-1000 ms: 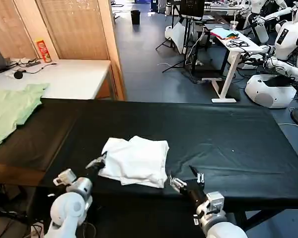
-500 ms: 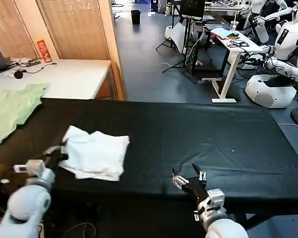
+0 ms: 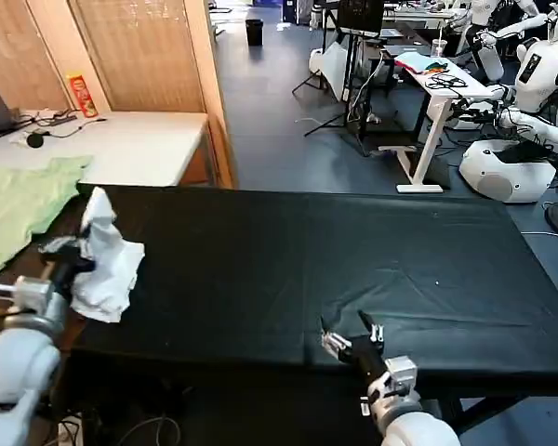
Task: Fold and organize the clothes.
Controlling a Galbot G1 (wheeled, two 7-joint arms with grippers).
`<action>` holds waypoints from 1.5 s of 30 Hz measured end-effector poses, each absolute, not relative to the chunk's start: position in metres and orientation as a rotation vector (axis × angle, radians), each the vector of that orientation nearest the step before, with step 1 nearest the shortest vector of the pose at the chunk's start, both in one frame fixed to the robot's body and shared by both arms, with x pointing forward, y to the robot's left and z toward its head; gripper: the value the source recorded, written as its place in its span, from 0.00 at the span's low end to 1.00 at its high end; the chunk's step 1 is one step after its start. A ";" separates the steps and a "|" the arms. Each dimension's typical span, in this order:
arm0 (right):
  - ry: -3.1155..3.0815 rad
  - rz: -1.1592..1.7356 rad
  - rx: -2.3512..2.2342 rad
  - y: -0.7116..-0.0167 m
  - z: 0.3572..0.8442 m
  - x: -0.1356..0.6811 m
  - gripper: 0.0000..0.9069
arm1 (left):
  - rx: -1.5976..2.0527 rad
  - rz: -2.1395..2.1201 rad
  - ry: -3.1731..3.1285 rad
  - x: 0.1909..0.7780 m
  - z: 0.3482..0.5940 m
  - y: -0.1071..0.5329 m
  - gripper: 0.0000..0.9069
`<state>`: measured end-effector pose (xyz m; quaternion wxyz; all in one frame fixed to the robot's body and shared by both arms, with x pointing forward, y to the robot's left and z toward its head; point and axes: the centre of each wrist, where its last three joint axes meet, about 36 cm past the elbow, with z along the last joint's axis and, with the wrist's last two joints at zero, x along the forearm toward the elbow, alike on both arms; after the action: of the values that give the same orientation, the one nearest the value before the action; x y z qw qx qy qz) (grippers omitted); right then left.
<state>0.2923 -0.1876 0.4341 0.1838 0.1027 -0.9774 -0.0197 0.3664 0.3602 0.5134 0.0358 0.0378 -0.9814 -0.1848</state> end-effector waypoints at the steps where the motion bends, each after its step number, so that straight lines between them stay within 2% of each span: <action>1: -2.756 -0.055 0.288 -0.188 0.434 0.292 0.97 | 0.094 -0.522 -3.020 0.364 0.509 0.349 0.00; 9: -2.750 -0.058 0.289 -0.186 0.430 0.296 0.97 | -0.140 -0.178 -3.010 0.361 0.471 0.251 0.00; 10: -2.751 -0.059 0.294 -0.186 0.430 0.296 0.97 | -0.171 -0.141 -2.999 0.361 0.465 0.239 0.96; 15: -2.743 -0.082 0.331 -0.187 0.432 0.300 0.97 | -0.325 -0.053 -2.963 0.351 0.441 0.186 0.97; 19: -2.719 -0.105 0.360 -0.187 0.432 0.306 0.97 | -0.439 0.005 -2.955 0.342 0.436 0.167 0.97; 25: -2.682 -0.175 0.429 -0.177 0.431 0.322 0.97 | -0.530 0.075 -3.007 0.338 0.440 0.166 0.97; 36: -2.633 -0.244 0.501 -0.140 0.417 0.357 0.97 | -0.410 0.046 -3.023 0.333 0.436 0.183 0.97; 37: -2.624 -0.260 0.509 -0.138 0.416 0.360 0.95 | -0.399 0.047 -3.025 0.332 0.435 0.184 0.97; 38: -2.616 -0.273 0.518 -0.135 0.415 0.363 0.85 | -0.390 0.047 -3.025 0.331 0.434 0.185 0.97; 40: -2.606 -0.289 0.528 -0.129 0.412 0.369 0.76 | -0.371 0.047 -3.027 0.329 0.432 0.188 0.97; 41: -2.602 -0.293 0.531 -0.127 0.411 0.372 0.68 | -0.364 0.045 -3.028 0.328 0.432 0.189 0.97; 42: -2.598 -0.298 0.534 -0.125 0.409 0.375 0.66 | -0.356 0.042 -3.032 0.328 0.432 0.191 0.97; 43: -2.590 -0.308 0.536 -0.123 0.407 0.378 0.56 | -0.348 0.039 -3.036 0.327 0.432 0.192 0.97; 45: -2.578 -0.326 0.539 -0.119 0.404 0.382 0.46 | -0.335 0.036 -3.039 0.326 0.431 0.195 0.97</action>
<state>0.3820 -0.1194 0.4041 0.2413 0.1970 -0.9427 -0.1193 0.3257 0.1948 0.4315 0.0419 -0.1095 -0.9930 0.0116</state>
